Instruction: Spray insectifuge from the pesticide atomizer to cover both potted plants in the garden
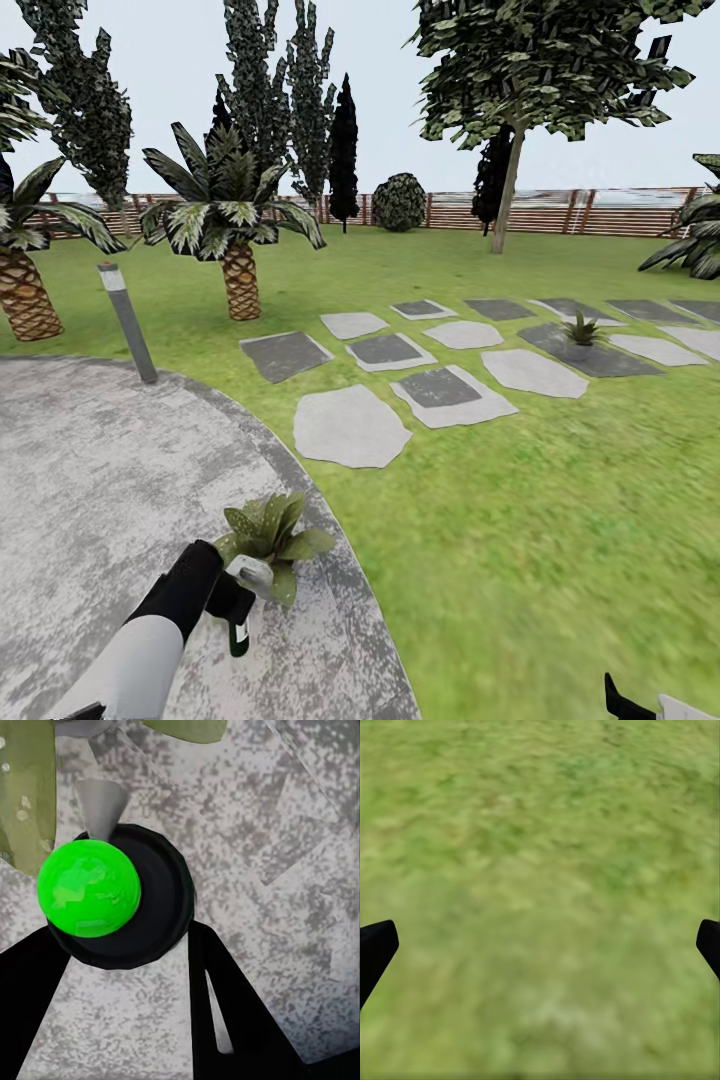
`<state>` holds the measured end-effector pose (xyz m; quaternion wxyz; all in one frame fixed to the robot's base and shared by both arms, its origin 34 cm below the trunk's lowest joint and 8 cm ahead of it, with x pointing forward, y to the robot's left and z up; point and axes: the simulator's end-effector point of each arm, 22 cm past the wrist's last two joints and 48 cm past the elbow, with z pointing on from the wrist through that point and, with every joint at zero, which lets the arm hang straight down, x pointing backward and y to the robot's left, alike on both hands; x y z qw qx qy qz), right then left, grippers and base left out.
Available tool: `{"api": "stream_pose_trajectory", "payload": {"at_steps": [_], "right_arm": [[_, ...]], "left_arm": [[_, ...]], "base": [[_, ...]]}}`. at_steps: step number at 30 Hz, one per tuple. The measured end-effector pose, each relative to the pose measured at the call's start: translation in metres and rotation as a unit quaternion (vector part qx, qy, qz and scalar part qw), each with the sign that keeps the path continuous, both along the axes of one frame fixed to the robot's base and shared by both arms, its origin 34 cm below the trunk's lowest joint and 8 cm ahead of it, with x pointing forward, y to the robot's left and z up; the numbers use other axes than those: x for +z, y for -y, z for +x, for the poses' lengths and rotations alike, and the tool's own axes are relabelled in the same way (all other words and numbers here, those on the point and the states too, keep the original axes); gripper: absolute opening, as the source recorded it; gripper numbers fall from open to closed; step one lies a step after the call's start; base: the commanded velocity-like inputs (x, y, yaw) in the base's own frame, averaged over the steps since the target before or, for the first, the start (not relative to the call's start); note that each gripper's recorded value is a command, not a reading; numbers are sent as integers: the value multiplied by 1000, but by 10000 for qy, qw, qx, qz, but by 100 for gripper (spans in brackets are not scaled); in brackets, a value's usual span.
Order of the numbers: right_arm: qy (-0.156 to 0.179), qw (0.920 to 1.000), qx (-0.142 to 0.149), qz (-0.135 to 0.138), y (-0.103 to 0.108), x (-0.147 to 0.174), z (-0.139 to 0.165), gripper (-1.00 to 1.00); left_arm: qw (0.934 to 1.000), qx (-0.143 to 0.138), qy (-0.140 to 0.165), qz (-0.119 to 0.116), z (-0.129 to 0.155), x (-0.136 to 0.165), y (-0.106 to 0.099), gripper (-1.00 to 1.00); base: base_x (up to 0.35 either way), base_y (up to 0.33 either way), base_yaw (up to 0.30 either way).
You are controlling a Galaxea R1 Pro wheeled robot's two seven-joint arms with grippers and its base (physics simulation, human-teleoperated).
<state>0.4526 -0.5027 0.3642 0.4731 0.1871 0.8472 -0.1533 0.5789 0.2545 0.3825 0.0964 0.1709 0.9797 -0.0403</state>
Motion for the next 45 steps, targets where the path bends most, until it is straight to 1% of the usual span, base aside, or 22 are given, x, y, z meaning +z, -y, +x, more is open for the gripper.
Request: {"api": "stream_pose_trajectory", "payload": {"at_steps": [2,5,6,7,9,17,21,32,38,45], "right_arm": [[0,10000,1,0,0,0,0,100],[0,10000,1,1,0,0,0,100],[-1,10000,1,0,0,0,0,100],[-3,10000,1,0,0,0,0,100],[1,10000,0,1,0,0,0,100],[10,10000,1,1,0,1,0,100],[15,10000,1,0,0,1,1,100],[15,10000,1,0,0,1,1,100],[15,10000,2,1,0,1,1,100],[12,10000,1,2,0,1,1,100]], "left_arm": [[10000,18,35,27,5,4,-5,-100],[9998,111,138,131,12,11,-23,-100],[9993,177,273,203,21,19,-33,-100],[9988,268,333,224,24,24,-38,-100],[9984,437,291,223,21,25,-43,-100],[9985,427,258,206,19,25,-37,-100],[9987,409,234,205,17,23,-35,-100],[9988,392,225,199,17,22,-33,-100],[9988,384,220,226,17,22,-35,-100],[9987,382,215,246,17,22,-36,-100]], "base": [[0,0,0],[0,0,1],[0,0,42],[0,0,147],[0,0,223],[0,0,258],[100,-89,70],[171,-226,12],[70,-269,232],[-153,-251,276]]}}
